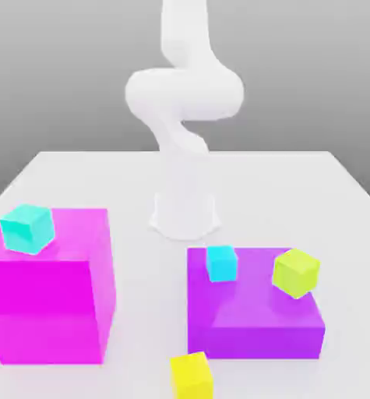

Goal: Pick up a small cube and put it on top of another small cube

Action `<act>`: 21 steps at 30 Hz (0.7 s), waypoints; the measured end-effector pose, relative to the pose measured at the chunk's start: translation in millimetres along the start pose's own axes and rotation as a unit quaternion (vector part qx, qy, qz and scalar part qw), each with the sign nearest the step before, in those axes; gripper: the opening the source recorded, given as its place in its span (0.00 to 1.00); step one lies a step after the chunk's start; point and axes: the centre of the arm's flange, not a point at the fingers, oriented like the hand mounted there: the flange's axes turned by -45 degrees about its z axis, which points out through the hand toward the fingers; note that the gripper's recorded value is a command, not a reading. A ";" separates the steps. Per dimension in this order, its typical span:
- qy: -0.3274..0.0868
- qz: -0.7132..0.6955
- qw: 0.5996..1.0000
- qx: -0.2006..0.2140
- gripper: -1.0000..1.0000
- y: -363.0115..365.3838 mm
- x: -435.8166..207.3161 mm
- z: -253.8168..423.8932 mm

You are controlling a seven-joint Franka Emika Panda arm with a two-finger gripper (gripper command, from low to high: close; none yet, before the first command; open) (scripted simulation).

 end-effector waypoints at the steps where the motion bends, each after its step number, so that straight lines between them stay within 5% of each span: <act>1: -0.015 -0.004 1.000 0.002 0.50 0.1 -0.6 21.3; 11: -0.153 -0.042 0.987 0.021 0.50 -3.0 -48.3 210.6; 21: -0.286 -0.082 0.954 0.033 0.50 -7.3 -161.5 363.7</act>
